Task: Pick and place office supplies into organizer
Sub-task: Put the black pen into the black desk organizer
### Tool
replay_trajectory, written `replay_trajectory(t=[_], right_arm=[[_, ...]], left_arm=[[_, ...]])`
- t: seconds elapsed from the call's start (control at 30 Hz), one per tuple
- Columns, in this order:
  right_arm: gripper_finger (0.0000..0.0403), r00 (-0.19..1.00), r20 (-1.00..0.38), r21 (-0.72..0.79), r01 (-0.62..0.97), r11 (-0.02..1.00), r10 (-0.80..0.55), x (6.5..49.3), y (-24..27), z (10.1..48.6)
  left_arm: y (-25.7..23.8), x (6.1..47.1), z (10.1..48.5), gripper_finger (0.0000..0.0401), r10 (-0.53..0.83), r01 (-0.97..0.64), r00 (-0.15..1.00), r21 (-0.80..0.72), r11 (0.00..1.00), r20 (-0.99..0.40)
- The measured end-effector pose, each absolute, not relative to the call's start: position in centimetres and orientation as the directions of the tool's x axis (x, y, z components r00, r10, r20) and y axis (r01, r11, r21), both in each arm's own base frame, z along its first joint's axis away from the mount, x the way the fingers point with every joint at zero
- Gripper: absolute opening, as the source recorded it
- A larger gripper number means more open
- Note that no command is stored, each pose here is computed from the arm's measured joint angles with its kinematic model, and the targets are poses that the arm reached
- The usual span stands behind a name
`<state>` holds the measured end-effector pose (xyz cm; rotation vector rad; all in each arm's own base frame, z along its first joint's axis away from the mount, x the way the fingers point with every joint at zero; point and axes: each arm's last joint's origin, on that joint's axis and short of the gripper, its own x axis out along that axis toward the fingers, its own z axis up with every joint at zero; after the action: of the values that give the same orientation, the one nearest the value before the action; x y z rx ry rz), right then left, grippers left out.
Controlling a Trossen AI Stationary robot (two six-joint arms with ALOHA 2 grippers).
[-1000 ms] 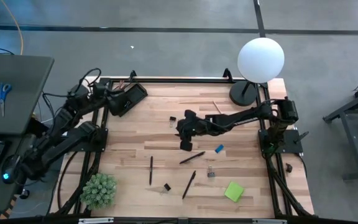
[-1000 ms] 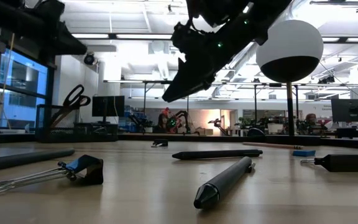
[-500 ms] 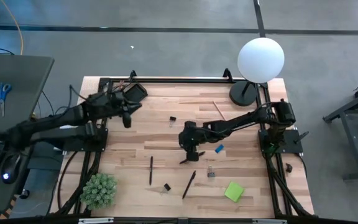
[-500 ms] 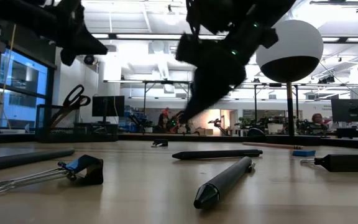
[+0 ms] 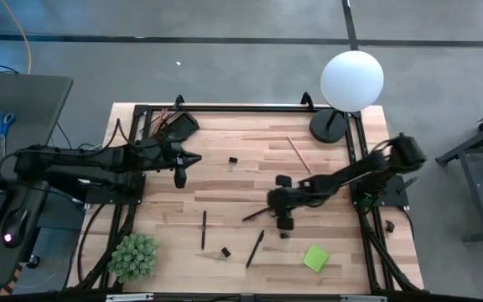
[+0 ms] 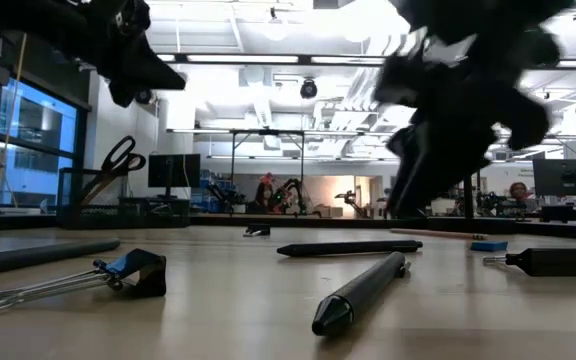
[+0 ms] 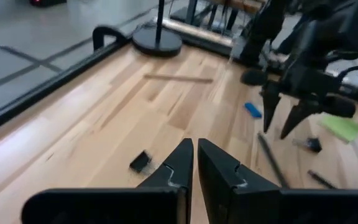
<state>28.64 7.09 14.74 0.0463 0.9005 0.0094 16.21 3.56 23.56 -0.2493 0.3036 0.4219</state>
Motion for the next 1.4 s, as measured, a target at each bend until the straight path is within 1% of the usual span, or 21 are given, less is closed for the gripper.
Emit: replay_trajectory(t=[0.1,0.23,0.37,0.53,0.7,0.83,1.07,1.3,1.4], right_arm=[[0.0137,0.739,-0.670,0.084,-0.015,0.996,0.067,26.7,7.2,14.2],[0.0137,0.797,-0.602,0.083,-0.001,0.997,0.051,24.8,6.7,12.6],[0.0137,0.795,-0.606,0.060,0.023,0.998,0.018,24.1,6.1,11.2],[0.0137,0.812,-0.583,0.040,0.002,0.999,0.022,24.4,6.1,10.8],[0.0137,0.830,-0.558,0.011,-0.006,1.000,0.012,25.0,6.2,10.6],[0.0137,0.837,-0.547,0.041,-0.009,0.999,0.030,26.0,6.5,10.3],[0.0137,0.810,-0.586,0.095,0.019,0.995,0.041,27.3,7.0,9.1],[0.0136,0.795,-0.606,0.146,0.107,0.984,0.003,27.2,7.1,8.2],[0.0121,0.795,-0.606,0.122,0.121,0.985,-0.023,27.0,7.6,8.1]], left_arm=[[3.4,16.3,23.9,0.0014,0.355,-0.421,0.883,-0.182,0.889,-0.306],[3.3,16.4,24.0,0.0014,0.324,-0.386,0.900,-0.190,0.903,-0.292],[3.2,16.5,24.0,0.0014,0.301,-0.356,0.907,-0.155,0.921,-0.296],[3.2,16.9,24.0,0.0014,0.298,-0.345,0.911,-0.134,0.929,-0.284],[2.5,17.7,23.1,0.0014,0.245,-0.294,0.908,-0.103,0.950,-0.339],[1.6,18.3,22.6,0.0014,0.201,-0.244,0.911,-0.080,0.966,-0.359],[0.4,18.7,22.7,0.0014,0.148,-0.156,0.928,0.005,0.988,-0.342],[0.4,18.7,23.0,0.0014,0.179,-0.160,0.934,0.087,0.983,-0.310],[0.5,18.8,23.2,0.0014,0.198,-0.175,0.937,0.105,0.979,-0.288]])
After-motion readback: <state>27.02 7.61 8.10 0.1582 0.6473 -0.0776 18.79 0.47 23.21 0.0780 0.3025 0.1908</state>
